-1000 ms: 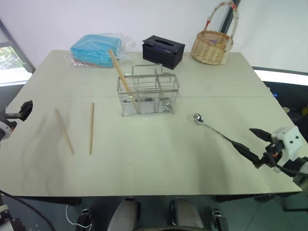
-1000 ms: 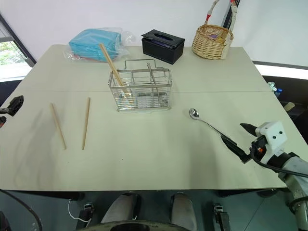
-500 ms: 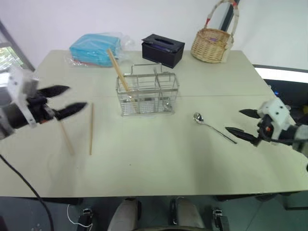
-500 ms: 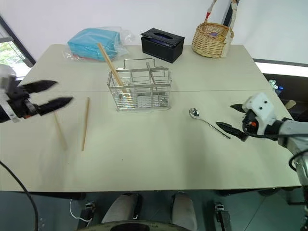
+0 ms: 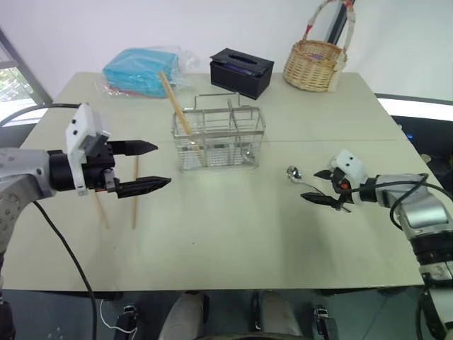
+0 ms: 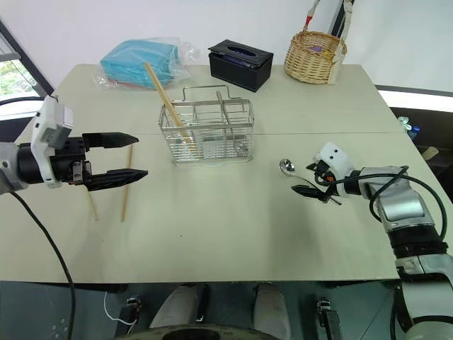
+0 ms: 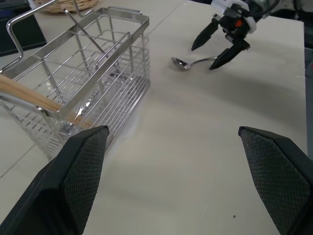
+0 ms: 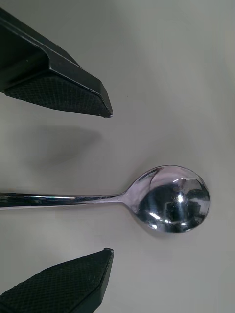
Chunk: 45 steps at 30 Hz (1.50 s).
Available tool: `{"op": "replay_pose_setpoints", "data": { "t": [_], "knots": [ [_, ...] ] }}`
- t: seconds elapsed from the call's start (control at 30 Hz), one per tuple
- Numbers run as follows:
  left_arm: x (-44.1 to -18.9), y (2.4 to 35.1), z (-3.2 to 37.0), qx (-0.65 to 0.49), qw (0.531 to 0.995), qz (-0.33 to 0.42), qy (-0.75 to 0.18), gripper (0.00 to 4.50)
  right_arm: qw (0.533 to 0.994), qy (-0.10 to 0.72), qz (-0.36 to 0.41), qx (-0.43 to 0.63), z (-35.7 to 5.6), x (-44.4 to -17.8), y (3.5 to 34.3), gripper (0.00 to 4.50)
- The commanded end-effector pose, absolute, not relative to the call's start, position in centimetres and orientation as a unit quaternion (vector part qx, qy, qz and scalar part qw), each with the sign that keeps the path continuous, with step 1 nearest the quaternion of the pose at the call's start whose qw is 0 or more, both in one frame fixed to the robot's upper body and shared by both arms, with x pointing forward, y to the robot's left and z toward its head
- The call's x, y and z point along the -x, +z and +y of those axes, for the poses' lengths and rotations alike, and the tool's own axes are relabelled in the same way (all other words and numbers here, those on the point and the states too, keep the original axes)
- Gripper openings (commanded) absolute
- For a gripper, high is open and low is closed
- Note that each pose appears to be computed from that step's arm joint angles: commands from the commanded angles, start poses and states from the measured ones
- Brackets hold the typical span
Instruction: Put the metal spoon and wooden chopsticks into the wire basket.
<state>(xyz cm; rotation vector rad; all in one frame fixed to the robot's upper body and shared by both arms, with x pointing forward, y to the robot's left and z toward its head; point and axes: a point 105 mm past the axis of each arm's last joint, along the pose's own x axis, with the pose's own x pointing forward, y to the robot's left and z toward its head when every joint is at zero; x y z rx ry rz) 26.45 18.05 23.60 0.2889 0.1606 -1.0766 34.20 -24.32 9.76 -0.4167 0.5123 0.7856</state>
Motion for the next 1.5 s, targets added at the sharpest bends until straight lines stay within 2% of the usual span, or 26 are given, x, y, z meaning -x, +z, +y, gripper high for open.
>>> {"op": "replay_pose_setpoints", "data": {
  "t": [0.03,0.33,0.43,0.67,1.17,1.5],
  "knots": [
    [-26.3,25.1,17.7,-0.158,0.847,0.046,-0.505,4.50,0.867,0.380,0.239,0.217,-24.6,-34.6,9.9,4.40],
    [-25.8,25.4,17.1,-0.161,0.843,0.047,-0.512,4.50,0.882,0.352,0.268,0.160,-25.3,-35.3,8.7,4.40],
    [-25.7,25.4,16.9,-0.160,0.841,0.047,-0.515,4.50,0.882,0.349,0.275,0.155,-25.5,-35.3,8.2,3.55],
    [-25.6,25.4,16.8,-0.159,0.840,0.046,-0.517,4.50,0.885,0.347,0.275,0.147,-25.6,-35.2,7.9,0.03],
    [-26.6,26.4,17.4,-0.157,0.846,0.037,-0.508,4.50,0.896,0.346,0.240,0.141,-24.4,-35.0,8.0,0.03],
    [-26.9,27.1,17.0,-0.152,0.842,0.023,-0.517,4.50,0.903,0.342,0.213,0.149,-24.2,-35.1,9.8,0.03]
  ]
}}
